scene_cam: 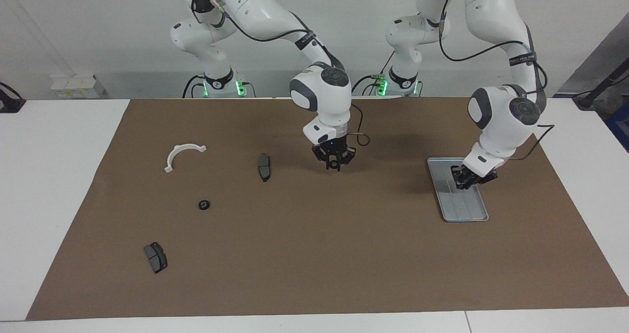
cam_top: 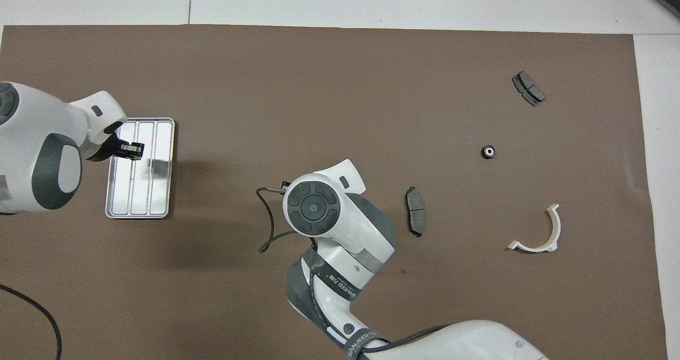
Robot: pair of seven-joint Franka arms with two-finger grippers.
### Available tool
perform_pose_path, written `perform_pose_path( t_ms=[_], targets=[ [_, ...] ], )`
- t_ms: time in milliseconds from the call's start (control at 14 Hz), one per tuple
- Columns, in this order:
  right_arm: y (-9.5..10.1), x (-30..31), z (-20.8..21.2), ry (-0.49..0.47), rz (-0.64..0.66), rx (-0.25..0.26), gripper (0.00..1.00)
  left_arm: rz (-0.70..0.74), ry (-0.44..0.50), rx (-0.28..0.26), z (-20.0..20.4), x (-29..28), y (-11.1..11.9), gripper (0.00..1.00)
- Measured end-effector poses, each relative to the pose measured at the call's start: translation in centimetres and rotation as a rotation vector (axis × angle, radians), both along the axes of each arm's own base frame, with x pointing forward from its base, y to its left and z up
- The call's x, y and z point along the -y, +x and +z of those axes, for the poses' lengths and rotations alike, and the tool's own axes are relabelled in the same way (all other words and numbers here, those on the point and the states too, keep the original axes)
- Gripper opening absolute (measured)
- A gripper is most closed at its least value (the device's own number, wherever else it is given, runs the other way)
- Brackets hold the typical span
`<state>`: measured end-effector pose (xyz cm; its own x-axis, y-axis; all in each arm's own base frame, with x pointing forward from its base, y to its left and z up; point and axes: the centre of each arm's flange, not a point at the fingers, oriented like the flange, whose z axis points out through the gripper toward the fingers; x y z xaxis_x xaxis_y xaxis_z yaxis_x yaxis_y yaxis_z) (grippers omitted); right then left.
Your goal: Pick bearing gear from pile to tray
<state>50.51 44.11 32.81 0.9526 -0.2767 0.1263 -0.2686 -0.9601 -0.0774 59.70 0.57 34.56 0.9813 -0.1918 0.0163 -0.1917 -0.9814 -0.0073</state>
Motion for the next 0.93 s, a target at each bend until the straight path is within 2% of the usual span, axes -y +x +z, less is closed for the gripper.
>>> perform_pose_path(
  t_ms=[142, 285, 356, 427, 641, 926],
  targets=[
    [0.5, 0.4, 0.2, 0.0, -0.008, 0.005, 0.73, -0.004, 0.0, 0.004, 0.2, 0.1, 0.0, 0.41],
    [1.6, 1.5, 1.0, 0.003, -0.024, 0.021, 0.93, -0.006, 0.0, 0.008, 0.4, 0.3, 0.0, 0.64],
    [2.5, 2.8, 2.0, 0.005, -0.026, 0.034, 1.0, -0.009, 0.0, 0.01, 0.5, 0.5, 0.0, 0.77],
    [3.5, 4.4, 3.1, 0.003, -0.022, 0.045, 1.0, -0.011, -0.001, 0.014, 0.6, 0.8, 0.0, 0.85],
    [6.4, 10.9, 5.7, -0.022, 0.004, 0.064, 1.0, 0.038, -0.01, 0.037, 1.1, 4.9, 0.1, 0.87],
    [9.3, 19.2, 5.6, -0.065, 0.05, 0.054, 1.0, 0.132, -0.03, 0.048, 1.3, 16.6, -1.8, 0.87]
  ],
)
